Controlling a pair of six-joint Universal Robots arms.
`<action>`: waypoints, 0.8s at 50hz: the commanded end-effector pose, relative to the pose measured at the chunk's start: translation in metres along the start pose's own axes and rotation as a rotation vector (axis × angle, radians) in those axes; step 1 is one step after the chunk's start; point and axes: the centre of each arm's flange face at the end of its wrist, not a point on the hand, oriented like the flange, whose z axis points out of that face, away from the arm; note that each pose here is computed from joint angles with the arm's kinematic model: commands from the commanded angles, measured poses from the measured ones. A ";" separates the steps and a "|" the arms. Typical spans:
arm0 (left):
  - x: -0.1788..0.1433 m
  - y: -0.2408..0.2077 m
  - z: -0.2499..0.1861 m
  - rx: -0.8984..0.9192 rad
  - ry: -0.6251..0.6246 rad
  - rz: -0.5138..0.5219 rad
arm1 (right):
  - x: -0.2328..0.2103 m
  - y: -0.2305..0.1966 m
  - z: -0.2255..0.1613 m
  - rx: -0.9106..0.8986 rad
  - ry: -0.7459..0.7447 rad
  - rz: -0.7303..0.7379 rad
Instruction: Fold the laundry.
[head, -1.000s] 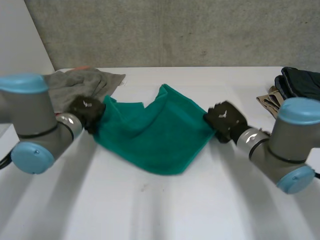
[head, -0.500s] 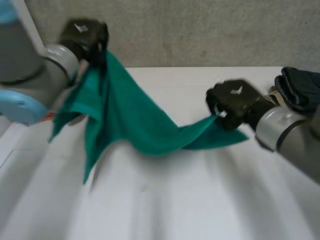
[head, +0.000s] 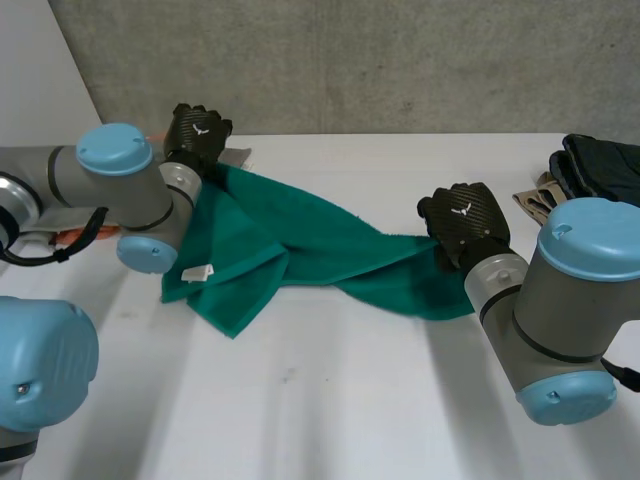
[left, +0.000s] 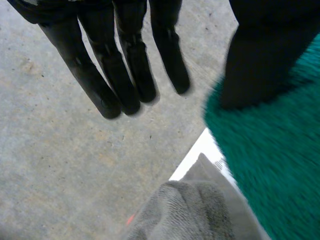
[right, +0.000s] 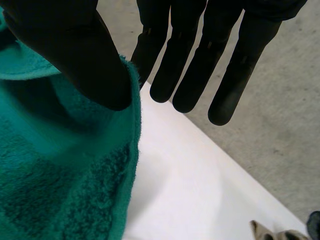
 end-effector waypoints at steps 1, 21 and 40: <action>-0.003 -0.026 -0.025 -0.062 0.082 -0.025 | -0.002 0.002 0.006 0.015 0.012 -0.034; 0.022 -0.047 -0.130 -0.127 0.438 0.022 | 0.021 -0.006 0.013 -0.065 -0.034 -0.036; 0.098 -0.005 -0.094 -0.148 0.482 0.264 | 0.047 -0.018 0.005 -0.080 -0.030 -0.060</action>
